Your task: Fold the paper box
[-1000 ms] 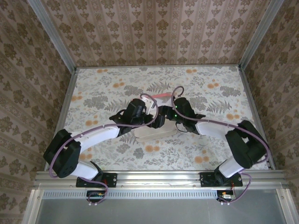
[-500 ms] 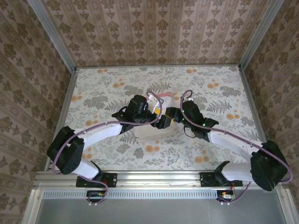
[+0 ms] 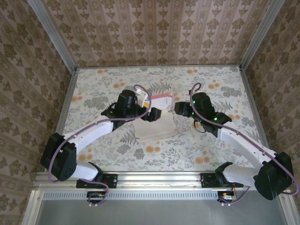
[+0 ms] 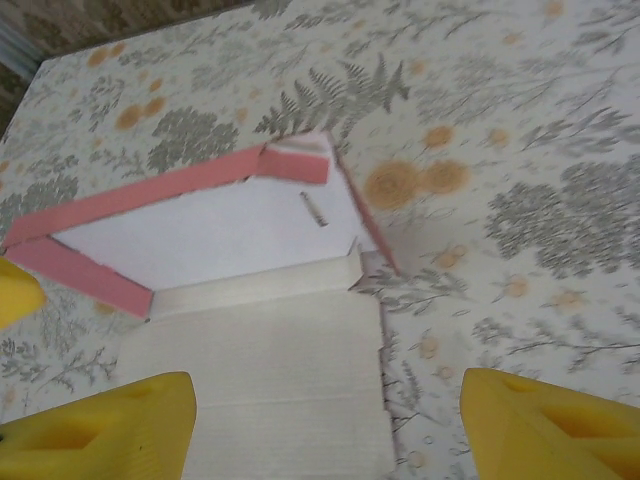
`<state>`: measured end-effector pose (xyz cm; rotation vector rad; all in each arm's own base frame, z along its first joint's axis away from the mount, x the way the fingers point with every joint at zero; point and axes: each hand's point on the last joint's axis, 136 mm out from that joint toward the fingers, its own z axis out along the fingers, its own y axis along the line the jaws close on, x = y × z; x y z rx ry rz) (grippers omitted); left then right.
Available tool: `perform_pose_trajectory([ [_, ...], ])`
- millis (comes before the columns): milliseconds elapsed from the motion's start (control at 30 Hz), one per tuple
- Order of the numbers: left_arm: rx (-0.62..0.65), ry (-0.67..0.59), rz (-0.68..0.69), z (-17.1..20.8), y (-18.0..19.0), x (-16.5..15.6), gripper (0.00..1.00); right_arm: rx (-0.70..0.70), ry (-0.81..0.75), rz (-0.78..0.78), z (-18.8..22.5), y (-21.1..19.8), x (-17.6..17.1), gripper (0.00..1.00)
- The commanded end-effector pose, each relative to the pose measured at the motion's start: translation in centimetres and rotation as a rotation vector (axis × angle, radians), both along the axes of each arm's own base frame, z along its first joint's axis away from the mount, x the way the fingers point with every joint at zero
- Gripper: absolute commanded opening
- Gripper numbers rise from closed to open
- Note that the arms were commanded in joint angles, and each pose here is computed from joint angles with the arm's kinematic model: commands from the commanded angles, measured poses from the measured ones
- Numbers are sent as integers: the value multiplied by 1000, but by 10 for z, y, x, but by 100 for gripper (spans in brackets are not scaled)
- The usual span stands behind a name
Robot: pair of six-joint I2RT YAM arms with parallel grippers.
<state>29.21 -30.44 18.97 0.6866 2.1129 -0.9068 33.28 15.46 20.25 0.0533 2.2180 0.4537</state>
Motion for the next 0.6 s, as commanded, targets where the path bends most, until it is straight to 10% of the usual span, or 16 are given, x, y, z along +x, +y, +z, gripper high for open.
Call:
perform_pose_trajectory([
  [0, 86, -19, 44, 5, 15, 6, 100, -28, 7, 74, 15, -1, -1, 72],
  [567, 322, -49, 117, 12, 19, 81, 100, -41, 131, 190, -23, 13, 97, 66],
])
